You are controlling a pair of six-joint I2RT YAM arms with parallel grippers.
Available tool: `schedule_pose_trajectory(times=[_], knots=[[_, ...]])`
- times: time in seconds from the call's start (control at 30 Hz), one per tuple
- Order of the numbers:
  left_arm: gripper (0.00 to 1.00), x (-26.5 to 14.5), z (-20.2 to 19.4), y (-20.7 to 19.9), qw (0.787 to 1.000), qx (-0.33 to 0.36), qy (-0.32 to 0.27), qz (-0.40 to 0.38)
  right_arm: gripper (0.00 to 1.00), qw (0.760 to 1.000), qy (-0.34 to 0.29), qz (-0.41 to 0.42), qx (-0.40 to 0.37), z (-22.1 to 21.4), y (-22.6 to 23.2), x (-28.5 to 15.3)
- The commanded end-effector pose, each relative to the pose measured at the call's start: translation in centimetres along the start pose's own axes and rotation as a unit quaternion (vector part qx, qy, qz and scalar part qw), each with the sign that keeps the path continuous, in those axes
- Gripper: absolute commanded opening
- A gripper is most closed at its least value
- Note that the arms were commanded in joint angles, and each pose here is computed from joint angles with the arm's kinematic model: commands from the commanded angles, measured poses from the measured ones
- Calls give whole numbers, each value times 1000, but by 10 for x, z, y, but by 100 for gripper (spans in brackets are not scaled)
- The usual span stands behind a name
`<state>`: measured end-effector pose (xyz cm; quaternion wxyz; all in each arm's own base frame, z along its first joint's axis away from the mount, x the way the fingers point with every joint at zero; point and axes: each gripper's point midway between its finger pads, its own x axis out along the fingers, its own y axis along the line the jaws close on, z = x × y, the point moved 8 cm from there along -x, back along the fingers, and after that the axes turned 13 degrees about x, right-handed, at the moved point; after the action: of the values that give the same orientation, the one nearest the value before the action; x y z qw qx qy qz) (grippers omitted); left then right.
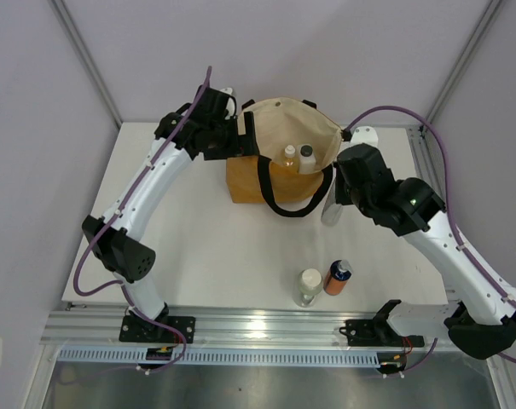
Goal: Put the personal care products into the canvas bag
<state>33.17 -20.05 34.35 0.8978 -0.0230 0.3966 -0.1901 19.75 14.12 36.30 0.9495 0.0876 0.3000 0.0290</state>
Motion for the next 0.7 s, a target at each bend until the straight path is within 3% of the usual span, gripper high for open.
schedule_pose_trajectory(times=[0.0,0.27,0.67], knots=[[99,-13,2,0,1000,-1,-15,-11,0,998,-55,1,8,27,0,-9],[99,-15,-1,0,1000,1,-17,-10,0,1000,-11,-19,13,-19,-11,24],[99,-15,-2,0,1000,4,-15,-11,0,998,25,-47,45,-50,-41,54]])
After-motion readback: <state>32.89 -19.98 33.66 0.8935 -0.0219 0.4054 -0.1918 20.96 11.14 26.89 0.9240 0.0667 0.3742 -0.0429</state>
